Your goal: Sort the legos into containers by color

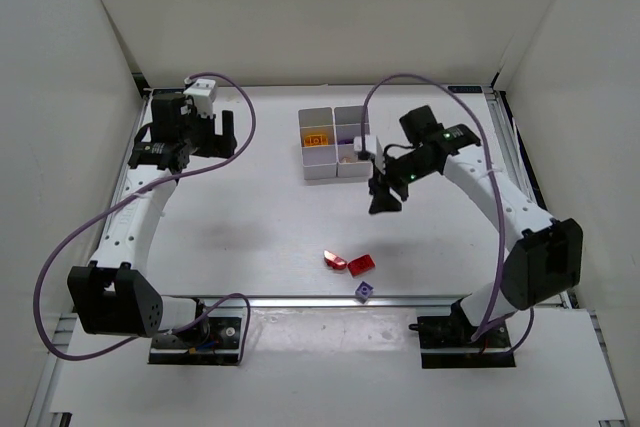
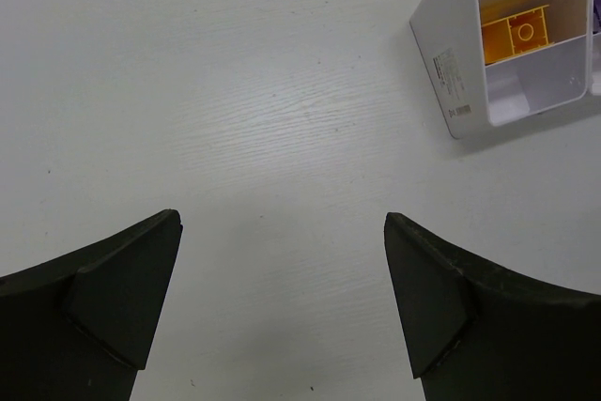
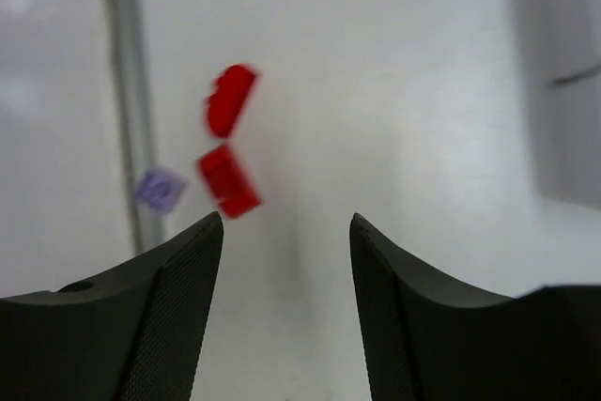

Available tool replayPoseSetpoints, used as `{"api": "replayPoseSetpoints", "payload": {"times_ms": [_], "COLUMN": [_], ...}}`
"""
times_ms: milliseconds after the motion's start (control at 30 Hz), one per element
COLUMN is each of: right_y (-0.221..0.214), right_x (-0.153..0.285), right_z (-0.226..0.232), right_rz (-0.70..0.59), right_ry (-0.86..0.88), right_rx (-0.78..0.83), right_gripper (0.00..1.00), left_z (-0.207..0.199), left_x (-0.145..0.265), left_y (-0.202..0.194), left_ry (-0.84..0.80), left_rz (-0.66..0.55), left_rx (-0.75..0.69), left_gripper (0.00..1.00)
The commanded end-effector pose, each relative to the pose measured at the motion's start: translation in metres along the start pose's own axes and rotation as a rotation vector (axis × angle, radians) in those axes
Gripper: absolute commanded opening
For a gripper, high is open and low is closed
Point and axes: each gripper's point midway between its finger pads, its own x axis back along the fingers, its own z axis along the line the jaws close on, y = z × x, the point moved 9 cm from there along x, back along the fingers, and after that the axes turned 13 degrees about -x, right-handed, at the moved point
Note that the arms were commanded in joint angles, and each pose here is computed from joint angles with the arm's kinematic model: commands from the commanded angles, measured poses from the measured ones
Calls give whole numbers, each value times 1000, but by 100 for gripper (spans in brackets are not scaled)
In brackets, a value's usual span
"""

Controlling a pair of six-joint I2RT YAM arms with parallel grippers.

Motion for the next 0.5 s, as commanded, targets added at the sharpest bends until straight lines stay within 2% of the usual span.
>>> {"api": "replayPoseSetpoints", "payload": {"times_ms": [0, 233, 367, 467], "right_y": [-30, -58, -74, -95], "right_x": [-10, -61, -82, -93], "right_z": [55, 107, 110, 116], "right_rz": [100, 215, 277, 339], "right_ry": [360, 336, 155, 86], "right_rx": [-111, 52, 100, 140], "right_gripper": [61, 65, 67, 67], "left_z": [-3, -2, -2, -1], "left_x": [14, 17, 20, 22], "left_y": [9, 3, -12, -23], "left_ry": [-18, 42, 95, 148], "left_rz": [-47, -28, 6, 26], "left_rx": [-9, 46, 54, 61], "left_gripper": [99, 99, 99, 99]}}
